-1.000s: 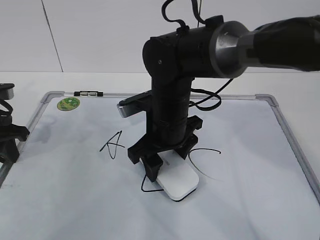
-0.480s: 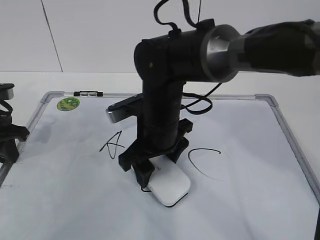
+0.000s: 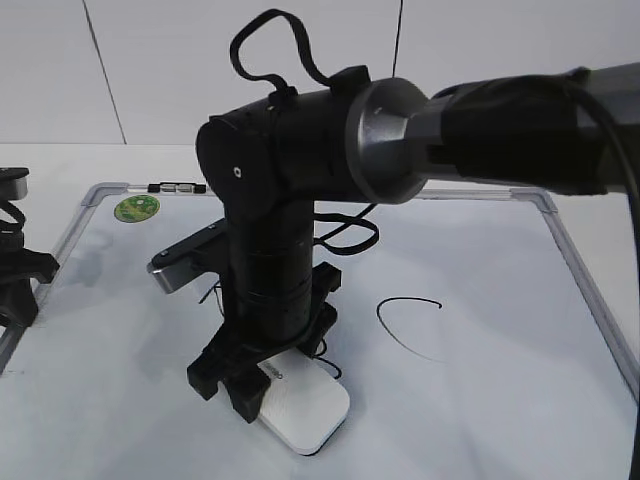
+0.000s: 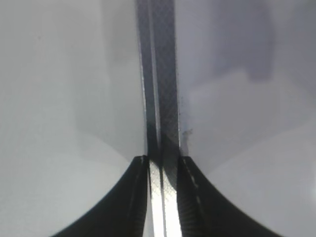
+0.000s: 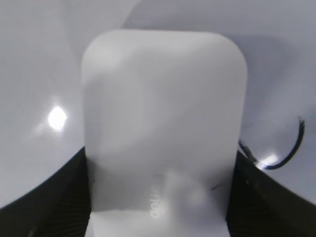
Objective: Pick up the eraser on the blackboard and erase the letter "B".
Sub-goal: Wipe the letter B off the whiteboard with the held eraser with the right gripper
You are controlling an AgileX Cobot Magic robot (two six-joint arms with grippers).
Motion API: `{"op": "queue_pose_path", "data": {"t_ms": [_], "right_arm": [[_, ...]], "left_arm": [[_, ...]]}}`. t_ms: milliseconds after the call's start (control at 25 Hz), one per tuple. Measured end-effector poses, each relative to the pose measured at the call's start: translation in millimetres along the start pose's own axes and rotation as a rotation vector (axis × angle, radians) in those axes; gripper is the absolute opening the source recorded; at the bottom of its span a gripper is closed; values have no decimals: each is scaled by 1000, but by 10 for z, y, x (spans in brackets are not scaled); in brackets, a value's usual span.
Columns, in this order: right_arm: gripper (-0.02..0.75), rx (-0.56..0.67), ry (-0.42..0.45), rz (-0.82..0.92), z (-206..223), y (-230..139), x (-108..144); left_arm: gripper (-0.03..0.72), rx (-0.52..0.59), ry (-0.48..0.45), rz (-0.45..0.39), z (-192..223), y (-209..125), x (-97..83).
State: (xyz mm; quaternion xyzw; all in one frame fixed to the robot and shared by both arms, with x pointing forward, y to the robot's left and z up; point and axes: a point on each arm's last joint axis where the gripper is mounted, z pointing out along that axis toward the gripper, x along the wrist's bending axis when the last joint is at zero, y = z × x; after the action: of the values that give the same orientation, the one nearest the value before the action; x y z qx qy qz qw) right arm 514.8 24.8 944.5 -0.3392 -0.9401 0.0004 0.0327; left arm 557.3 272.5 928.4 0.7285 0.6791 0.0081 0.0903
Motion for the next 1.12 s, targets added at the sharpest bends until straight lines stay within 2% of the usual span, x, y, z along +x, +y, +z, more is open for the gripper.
{"op": "queue_pose_path", "data": {"t_ms": [200,720,920,1120], "right_arm": [[535,-2,-23,14,-4,-1,-95],[535,-5,-82,140,-58,-64,-729],[535,-6,-74,152,-59,-68,-749],[535,-5,-75,110,-49,-38,-574]], "left_arm": [[147,2,0,0,0,-2,0],[147,4,-1,0,0,-4,0],[147,4,-1,0,0,-4,0],[147,6,1,1,0,-5,0]]}}
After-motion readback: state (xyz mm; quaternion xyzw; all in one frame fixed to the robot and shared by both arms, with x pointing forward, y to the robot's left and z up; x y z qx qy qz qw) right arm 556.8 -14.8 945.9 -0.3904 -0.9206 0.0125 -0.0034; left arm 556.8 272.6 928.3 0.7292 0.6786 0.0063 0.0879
